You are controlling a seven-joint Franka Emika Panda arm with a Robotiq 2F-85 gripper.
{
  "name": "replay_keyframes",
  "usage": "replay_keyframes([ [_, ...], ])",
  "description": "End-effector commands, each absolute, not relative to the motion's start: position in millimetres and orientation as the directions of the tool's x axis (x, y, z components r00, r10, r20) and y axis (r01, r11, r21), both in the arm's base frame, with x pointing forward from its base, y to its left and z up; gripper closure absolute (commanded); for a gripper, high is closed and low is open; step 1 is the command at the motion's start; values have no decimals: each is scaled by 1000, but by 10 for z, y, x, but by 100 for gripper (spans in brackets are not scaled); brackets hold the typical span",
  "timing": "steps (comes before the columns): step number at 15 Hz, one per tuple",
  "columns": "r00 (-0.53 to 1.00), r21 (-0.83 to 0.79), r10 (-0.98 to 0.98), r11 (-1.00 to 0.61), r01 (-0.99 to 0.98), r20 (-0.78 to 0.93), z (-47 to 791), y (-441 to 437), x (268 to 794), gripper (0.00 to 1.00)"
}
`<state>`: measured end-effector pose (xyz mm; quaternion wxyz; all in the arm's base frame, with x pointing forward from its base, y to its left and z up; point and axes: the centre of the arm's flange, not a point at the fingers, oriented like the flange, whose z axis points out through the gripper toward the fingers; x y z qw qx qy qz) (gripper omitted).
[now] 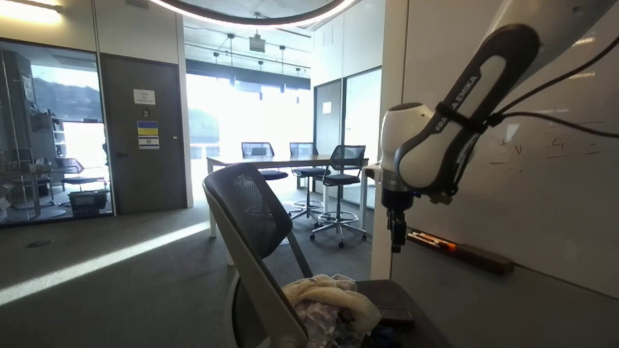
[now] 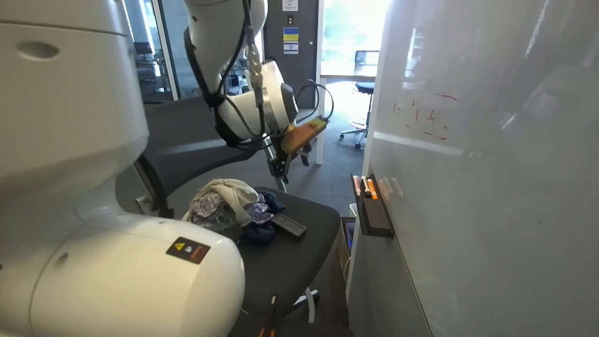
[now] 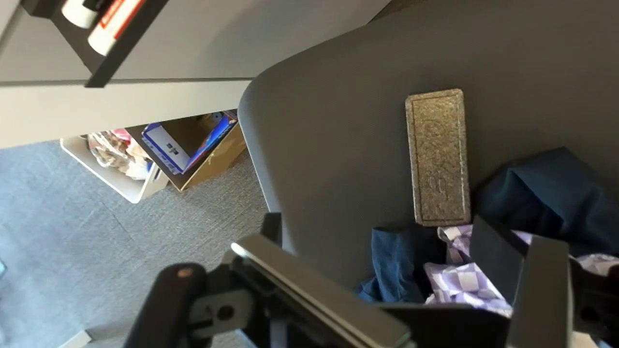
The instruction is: Rub the marker off the board with the duster
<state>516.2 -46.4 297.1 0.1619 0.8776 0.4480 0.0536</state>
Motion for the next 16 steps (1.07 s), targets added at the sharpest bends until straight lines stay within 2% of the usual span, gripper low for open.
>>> replay_keyframes([
  [1,486,289,868,-442,849,-99,2498,-549,5655,0],
  [7,378,129,922,-366,922,-83,1830,-225,5697,0],
  [16,396,-5,915,-397,918,-74,1128,-201,5659,0],
])
